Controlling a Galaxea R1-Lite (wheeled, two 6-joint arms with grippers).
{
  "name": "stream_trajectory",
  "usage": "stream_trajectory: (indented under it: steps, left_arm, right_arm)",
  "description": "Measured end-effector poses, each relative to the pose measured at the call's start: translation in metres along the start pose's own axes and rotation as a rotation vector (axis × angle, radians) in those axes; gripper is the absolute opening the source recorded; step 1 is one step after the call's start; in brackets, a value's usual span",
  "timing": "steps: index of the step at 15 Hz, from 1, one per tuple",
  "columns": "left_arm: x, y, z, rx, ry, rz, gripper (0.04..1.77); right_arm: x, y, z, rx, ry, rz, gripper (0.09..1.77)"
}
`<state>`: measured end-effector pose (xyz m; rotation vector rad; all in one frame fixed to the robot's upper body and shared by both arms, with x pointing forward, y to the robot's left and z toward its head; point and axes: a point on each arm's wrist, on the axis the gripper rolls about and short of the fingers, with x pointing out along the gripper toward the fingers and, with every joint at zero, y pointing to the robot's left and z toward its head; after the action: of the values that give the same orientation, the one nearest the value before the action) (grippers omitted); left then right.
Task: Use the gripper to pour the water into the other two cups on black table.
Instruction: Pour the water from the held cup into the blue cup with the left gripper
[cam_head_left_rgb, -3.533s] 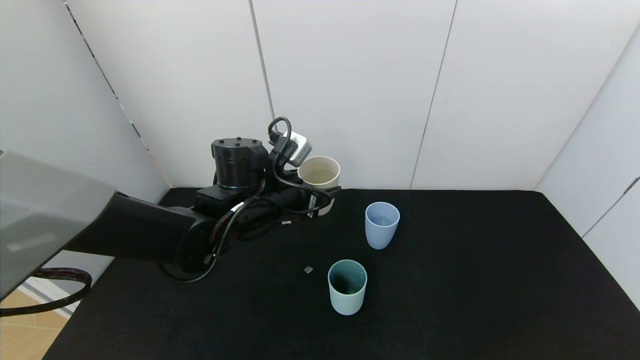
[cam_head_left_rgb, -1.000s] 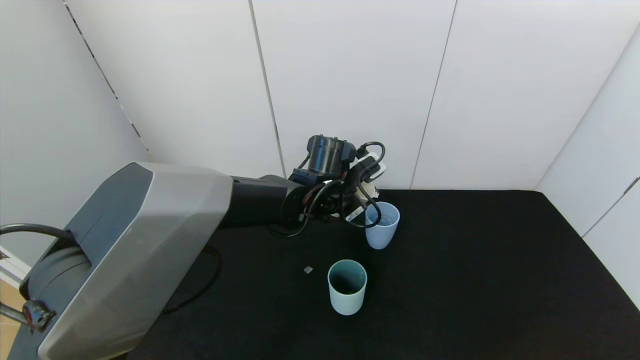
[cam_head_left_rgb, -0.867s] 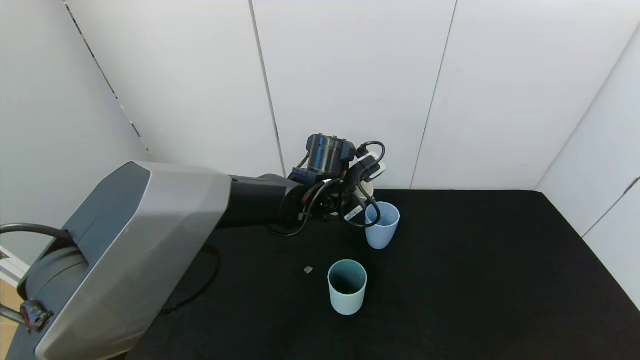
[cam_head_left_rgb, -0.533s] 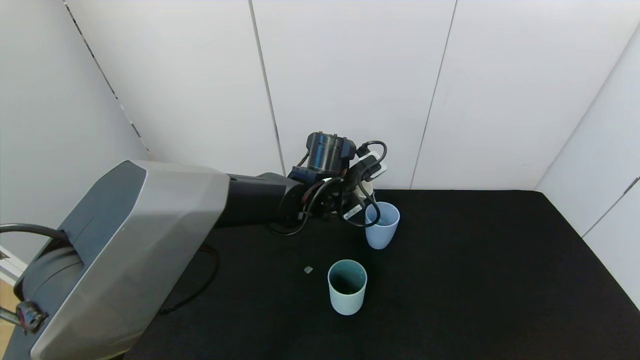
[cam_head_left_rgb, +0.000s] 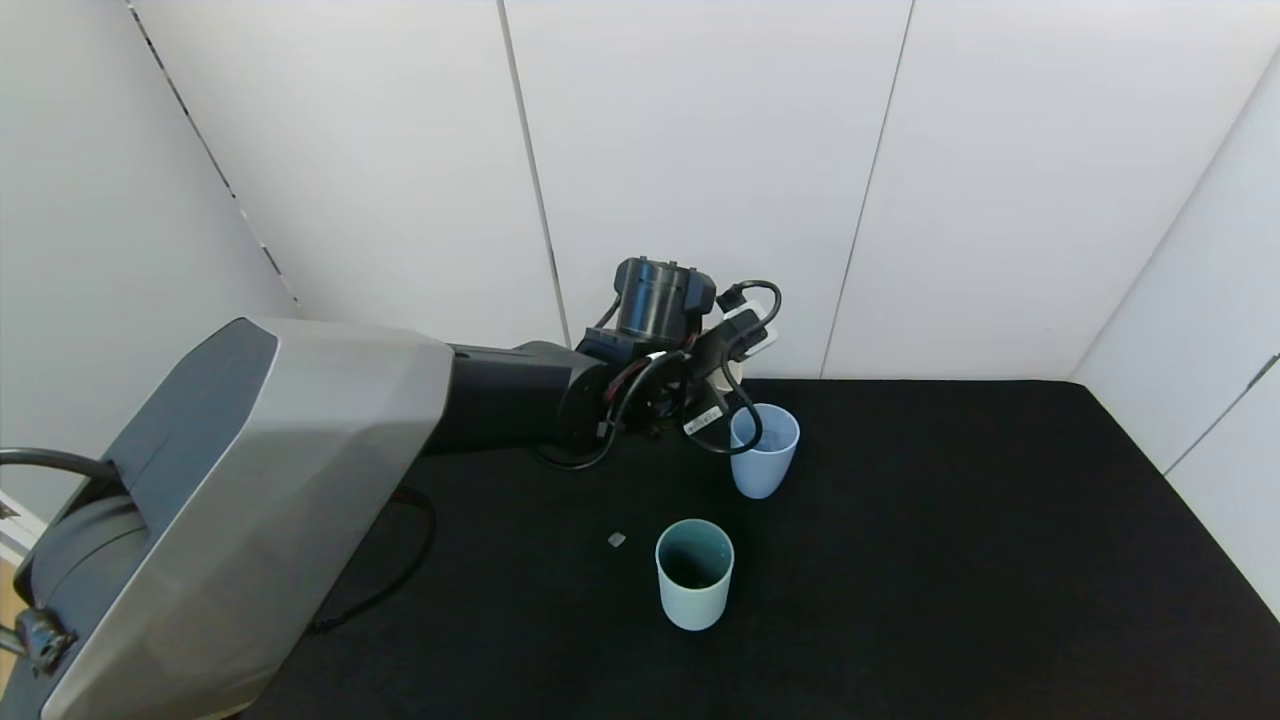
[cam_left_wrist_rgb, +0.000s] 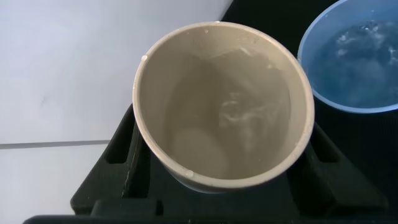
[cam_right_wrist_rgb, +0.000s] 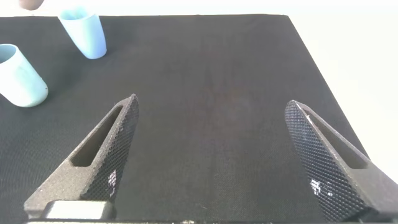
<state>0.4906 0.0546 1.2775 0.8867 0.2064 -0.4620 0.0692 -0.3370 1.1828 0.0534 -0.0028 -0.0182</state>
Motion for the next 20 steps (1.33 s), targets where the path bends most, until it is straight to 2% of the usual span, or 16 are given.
stream_trajectory:
  steps: [20]
  left_arm:
    - [-0.008, -0.015, 0.015, 0.101, 0.016, 0.027, 1.23]
  right_arm:
    - [0.000, 0.000, 0.000, 0.000, 0.000, 0.000, 1.71]
